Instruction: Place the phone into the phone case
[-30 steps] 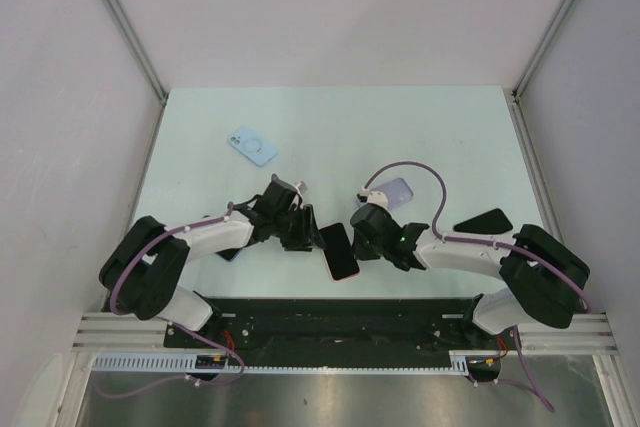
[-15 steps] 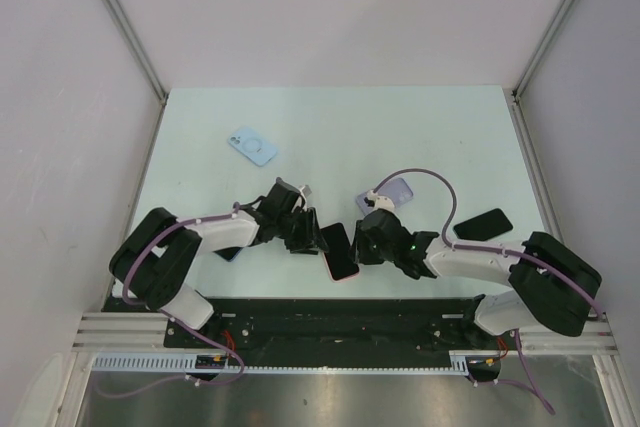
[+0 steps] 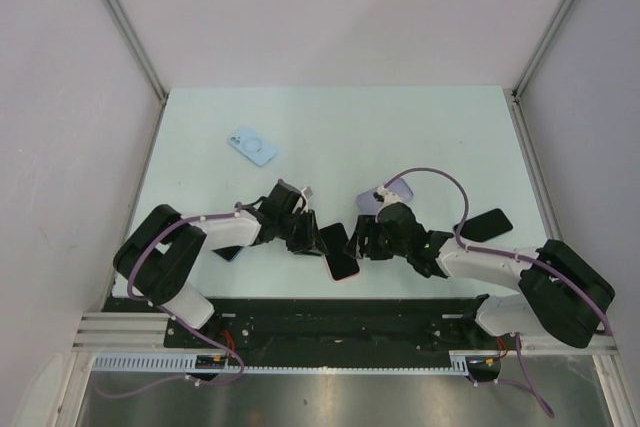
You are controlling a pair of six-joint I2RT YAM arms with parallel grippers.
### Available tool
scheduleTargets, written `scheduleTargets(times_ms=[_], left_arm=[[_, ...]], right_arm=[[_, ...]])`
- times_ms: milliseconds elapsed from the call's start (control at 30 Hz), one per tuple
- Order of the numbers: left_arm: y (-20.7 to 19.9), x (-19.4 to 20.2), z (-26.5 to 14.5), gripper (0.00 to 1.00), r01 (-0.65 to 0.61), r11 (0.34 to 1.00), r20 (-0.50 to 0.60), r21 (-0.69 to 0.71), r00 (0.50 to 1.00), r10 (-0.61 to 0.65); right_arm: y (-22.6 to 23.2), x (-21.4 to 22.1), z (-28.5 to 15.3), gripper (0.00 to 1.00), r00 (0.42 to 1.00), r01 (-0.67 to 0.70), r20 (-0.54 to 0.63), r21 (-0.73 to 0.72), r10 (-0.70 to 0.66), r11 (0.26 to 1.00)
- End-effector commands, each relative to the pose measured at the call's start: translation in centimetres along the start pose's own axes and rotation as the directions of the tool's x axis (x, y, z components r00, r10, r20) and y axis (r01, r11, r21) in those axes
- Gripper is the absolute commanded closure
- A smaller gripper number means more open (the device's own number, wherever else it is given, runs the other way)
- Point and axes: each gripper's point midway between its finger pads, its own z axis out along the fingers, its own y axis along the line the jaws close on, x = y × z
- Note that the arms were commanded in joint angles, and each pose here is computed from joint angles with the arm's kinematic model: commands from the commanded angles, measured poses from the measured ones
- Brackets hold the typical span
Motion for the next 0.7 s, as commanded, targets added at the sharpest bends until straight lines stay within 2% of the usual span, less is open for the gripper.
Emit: scheduleTargets(times_ms=[0,433,667], left_arm=[[0.2,0.8,0.3,0.72,0.007,1.0,-0.029,-0.005,1.0,-0.008],[1.0,1.3,0.5,0.77,0.003,1.0,-0.045,-0.028,0.999,-0.005],[0.9,1.5,0.6,0.78,0.005,1.0,-0.054,-0.019,0.999,-0.006]], right_arm=[[1.6,-0.3,0.7,0.35,1.0,0.018,-0.001,-0.092,-0.018,0.996],[2.6,1.7,2.2,0.32,0.996,-0.021,-0.093,-0.171,0.005,0.985],[5.0,1.0,1.0,0.32,0.989,-0.11,-0.129,-0.365,0.067,0.924]])
